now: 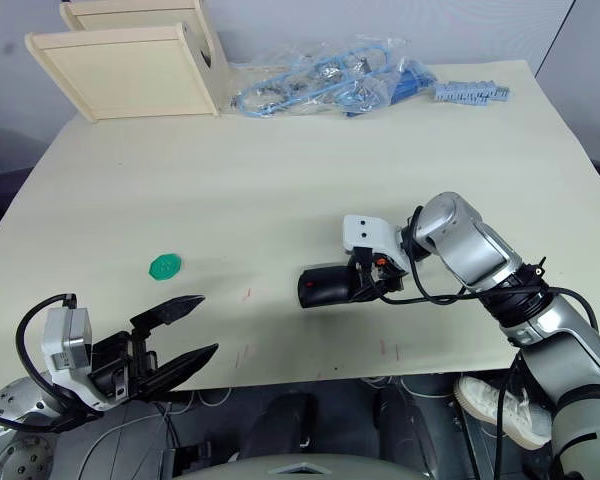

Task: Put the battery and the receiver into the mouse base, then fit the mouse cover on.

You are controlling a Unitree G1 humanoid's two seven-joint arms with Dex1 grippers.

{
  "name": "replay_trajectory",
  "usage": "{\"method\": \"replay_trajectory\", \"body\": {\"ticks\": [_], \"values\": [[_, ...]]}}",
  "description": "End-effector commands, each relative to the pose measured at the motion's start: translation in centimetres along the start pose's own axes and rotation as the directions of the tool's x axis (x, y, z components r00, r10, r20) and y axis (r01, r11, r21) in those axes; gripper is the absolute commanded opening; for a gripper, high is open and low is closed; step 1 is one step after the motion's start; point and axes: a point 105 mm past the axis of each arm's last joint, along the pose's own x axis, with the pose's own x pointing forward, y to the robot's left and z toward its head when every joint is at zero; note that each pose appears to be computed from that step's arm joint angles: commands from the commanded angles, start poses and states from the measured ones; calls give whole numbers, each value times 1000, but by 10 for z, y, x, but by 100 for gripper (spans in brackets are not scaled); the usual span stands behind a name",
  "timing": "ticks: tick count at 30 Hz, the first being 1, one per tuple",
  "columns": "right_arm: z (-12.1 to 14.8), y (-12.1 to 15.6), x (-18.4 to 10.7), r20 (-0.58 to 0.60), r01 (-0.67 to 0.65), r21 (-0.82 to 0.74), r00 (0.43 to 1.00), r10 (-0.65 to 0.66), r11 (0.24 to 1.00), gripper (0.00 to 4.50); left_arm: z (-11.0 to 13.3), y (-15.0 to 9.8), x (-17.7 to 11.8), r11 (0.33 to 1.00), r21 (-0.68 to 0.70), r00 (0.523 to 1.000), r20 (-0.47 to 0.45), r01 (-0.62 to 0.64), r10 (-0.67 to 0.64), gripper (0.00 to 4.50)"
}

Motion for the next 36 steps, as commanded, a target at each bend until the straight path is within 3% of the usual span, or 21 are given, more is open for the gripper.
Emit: {"method": "replay_trajectory", "body": {"ticks": [1,21,36], "values": [[16,-2,-11,32,32,-52,999,-30,998,342,1,0,-1,1000,4,1000,-5,6,-6,450],[30,3,-31,111,68,-65,992,-61,996,342,1,0,-1,1000,3,1000,-5,7,-7,450],[23,22,-45,358,149,-75,927,-113,986,342,2,2,2,1000,3,1000,-8,27,-27,450]]}}
